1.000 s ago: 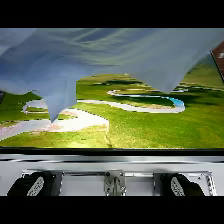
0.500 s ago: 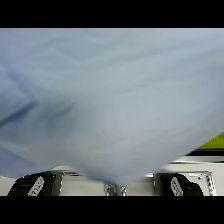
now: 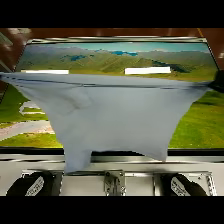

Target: Fold the shirts.

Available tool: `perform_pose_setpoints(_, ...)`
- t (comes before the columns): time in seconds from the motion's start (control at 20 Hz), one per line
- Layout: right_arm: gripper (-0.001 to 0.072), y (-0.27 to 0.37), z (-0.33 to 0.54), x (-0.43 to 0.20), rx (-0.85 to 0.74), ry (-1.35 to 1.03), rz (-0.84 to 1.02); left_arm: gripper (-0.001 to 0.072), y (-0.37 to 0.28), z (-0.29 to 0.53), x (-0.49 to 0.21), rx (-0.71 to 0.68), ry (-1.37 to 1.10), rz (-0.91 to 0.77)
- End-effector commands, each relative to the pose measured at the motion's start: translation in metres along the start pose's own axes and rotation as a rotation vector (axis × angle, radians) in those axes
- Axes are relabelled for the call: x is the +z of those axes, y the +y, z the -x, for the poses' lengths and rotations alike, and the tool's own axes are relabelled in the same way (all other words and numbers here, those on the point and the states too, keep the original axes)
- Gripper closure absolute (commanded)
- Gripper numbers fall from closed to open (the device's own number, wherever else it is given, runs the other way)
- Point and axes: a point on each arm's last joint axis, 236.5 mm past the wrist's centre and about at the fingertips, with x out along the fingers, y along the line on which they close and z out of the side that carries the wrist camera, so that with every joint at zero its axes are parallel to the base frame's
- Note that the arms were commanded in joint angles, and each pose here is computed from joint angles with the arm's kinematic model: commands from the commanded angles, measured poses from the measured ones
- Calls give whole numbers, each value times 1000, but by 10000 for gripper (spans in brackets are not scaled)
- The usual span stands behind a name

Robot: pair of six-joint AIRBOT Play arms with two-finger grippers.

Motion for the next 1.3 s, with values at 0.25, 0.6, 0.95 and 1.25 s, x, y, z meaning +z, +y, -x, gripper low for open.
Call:
perform_pose_setpoints(0.25,654,30,-239,113,64,-319,-68,672,9,-257,-3,-149,33,255)
perform_pose_setpoints(0.6,653,24,-338,115,55,-413,-155,671,25,-362,-9,-76,-95,317)
perform_pose_setpoints(0.95,653,29,-368,76,86,-256,-207,672,4,-392,-75,-106,103,286)
perform_pose_setpoints(1.25,653,19,-353,-4,97,118,-177,672,19,-351,-169,-157,557,275)
